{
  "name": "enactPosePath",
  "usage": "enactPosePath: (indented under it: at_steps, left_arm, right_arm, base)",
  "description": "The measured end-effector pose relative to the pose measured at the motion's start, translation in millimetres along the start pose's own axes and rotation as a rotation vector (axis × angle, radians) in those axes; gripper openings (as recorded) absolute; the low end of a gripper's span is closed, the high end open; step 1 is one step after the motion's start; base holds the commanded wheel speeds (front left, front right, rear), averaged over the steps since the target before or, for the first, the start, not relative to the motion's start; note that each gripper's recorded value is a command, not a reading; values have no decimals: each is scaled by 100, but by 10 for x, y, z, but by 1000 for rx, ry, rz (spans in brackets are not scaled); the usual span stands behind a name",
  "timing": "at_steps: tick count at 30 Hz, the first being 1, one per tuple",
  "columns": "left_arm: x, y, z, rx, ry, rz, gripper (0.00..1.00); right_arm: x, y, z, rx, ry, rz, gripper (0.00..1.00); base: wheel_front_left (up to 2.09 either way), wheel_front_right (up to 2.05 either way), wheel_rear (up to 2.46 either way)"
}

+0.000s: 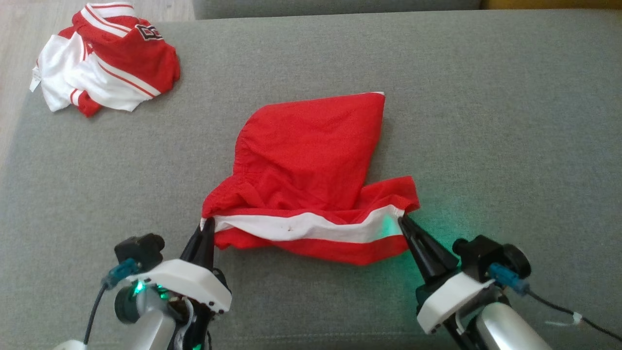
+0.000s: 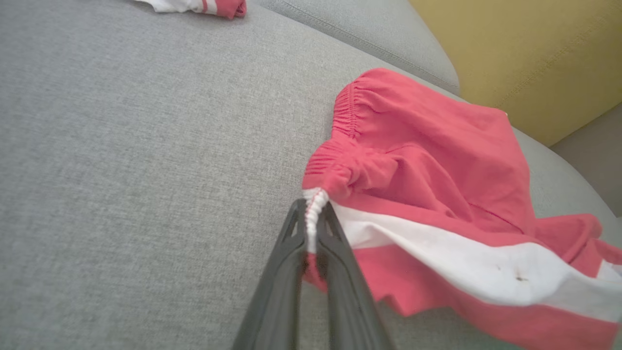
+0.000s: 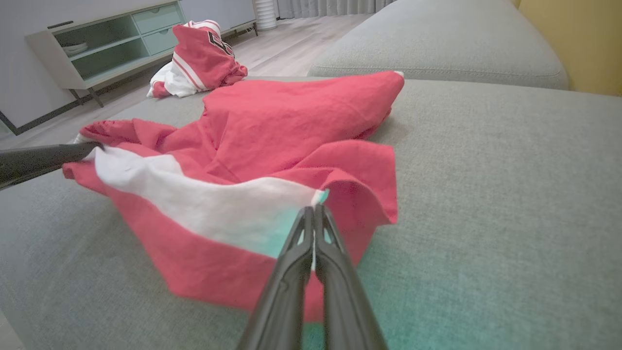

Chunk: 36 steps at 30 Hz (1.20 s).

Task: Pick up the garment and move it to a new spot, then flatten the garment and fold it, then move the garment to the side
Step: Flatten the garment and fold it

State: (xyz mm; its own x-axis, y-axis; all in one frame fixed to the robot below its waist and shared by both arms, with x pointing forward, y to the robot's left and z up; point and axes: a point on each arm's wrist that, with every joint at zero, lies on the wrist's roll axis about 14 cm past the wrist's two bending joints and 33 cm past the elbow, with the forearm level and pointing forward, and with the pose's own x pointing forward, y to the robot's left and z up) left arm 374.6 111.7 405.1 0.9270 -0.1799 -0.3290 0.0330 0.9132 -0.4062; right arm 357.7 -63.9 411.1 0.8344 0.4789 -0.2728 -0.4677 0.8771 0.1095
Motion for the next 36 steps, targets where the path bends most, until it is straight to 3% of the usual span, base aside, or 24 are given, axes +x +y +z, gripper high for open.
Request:
enactPosePath:
  at_steps: [1,2,3,15,16,17,20,27,36]
  left_arm:
    - [1,6,-7,1,2,2,0]
    - [1,11,-12,1,3,4,0]
    - [3,14,-11,2,1,4,0]
    - [45,26,22,3,-10,8,0]
    - [44,31,17,2,-9,10,0]
    - [44,36,11,2,-7,11,0]
    - [45,38,10,2,-8,12,0]
    - [67,-46,150,-1,-56,-17,0]
    - [-6,-373,777,2,-244,-123,0]
  right_arm:
    - [15,-24,27,-3,-7,-4,47]
    - [27,-43,44,-6,-10,-8,90]
    - [31,-60,55,-8,-12,-11,100]
    - [74,-131,-95,1,48,-19,100]
    - [84,-122,-98,1,50,-14,81]
    - [96,-108,-100,-2,51,-8,47]
    - [113,-73,-88,2,48,4,0]
    - [103,-120,203,-14,-59,-7,0]
    - [-40,-315,1190,-127,-348,-65,0]
  base:
    - [0,0,0]
    - [0,0,0]
    - [0,0,0]
    - [0,0,0]
    - [0,0,0]
    - [0,0,0]
    - [0,0,0]
    - [0,0,0]
    - [0,0,0]
